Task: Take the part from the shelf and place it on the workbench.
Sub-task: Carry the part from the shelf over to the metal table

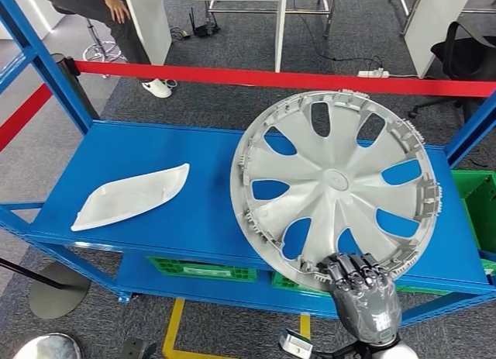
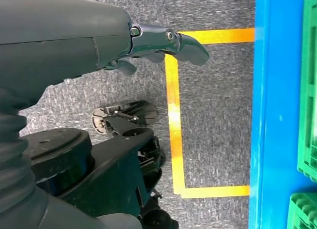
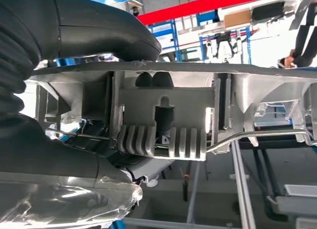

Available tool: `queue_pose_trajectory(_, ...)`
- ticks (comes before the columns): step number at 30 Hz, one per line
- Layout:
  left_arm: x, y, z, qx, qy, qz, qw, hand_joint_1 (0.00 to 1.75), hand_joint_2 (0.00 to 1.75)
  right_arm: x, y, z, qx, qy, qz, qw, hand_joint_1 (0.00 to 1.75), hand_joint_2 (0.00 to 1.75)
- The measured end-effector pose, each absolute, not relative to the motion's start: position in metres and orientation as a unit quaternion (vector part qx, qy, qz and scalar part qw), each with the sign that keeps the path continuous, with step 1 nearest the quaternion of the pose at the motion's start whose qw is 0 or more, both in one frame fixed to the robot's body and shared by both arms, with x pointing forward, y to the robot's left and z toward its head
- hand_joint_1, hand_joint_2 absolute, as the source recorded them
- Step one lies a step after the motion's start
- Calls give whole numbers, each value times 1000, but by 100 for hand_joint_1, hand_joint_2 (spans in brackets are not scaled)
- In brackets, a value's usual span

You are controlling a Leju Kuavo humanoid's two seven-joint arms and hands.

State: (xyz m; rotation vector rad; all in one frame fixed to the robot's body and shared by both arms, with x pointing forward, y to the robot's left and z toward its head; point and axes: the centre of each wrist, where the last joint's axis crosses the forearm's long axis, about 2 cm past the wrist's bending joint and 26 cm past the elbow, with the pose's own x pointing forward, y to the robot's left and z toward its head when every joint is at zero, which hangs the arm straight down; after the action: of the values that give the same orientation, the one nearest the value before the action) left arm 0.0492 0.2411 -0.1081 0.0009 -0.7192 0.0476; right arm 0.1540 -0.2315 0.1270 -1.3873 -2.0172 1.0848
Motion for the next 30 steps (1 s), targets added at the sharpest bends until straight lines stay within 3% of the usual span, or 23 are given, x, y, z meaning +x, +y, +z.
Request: queue_pose_trajectory(30,50,241,-108,0,-352,23,936,0,175,154,-232,127,-504,-733,395,230,175,175)
